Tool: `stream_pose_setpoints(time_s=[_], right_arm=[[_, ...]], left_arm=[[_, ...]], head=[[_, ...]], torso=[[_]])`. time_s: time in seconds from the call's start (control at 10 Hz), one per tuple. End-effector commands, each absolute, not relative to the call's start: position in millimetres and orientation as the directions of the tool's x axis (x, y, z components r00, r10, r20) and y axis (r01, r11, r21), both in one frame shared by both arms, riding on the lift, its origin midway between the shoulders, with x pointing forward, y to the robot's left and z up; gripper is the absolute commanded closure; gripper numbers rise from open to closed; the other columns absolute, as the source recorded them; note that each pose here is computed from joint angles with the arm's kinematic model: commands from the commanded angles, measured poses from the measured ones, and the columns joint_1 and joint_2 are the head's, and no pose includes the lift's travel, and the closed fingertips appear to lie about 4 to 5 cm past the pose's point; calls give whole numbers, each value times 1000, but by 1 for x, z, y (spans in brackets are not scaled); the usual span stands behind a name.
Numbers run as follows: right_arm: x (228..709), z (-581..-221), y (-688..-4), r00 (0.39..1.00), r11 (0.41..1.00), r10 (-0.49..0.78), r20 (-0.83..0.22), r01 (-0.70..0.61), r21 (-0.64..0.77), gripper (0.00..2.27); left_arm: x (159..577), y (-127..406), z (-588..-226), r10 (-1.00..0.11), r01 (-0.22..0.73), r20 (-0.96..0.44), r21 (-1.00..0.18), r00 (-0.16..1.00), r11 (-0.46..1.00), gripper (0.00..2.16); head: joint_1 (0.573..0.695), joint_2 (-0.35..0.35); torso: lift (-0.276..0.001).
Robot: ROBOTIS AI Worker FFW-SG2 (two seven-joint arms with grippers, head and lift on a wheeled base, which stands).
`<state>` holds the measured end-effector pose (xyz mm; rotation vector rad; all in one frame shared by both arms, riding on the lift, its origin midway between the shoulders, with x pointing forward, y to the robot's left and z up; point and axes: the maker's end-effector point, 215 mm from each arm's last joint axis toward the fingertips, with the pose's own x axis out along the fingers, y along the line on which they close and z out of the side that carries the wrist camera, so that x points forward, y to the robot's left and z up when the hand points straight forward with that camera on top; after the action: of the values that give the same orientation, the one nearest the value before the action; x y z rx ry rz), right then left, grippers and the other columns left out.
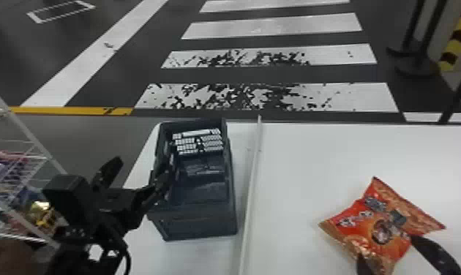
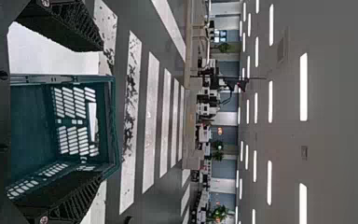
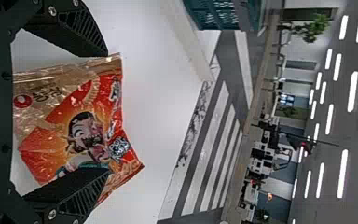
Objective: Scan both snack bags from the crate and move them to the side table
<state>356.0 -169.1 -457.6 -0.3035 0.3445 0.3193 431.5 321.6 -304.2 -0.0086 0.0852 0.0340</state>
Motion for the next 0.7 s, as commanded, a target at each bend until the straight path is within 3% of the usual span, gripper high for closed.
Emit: stream_pose_setpoints(time_s=[0.0, 0.3, 0.6], right_arm=[[337, -486, -160, 865, 831, 185, -467, -391, -395, 124], [323, -505, -167, 854, 699, 38, -518, -393, -597, 124], [314, -508, -185, 798, 623, -136, -587, -391, -677, 117]], left_arm=[[432, 322, -306, 28, -30, -84, -17, 996, 999, 53], [432, 319, -309, 8, -10, -83, -29, 997, 1000, 53], [434, 314, -312, -10, 8, -88, -27, 996, 1000, 53]], head=[[695, 217], [695, 235], [695, 216]], torso=[[-95], [-95], [-95]])
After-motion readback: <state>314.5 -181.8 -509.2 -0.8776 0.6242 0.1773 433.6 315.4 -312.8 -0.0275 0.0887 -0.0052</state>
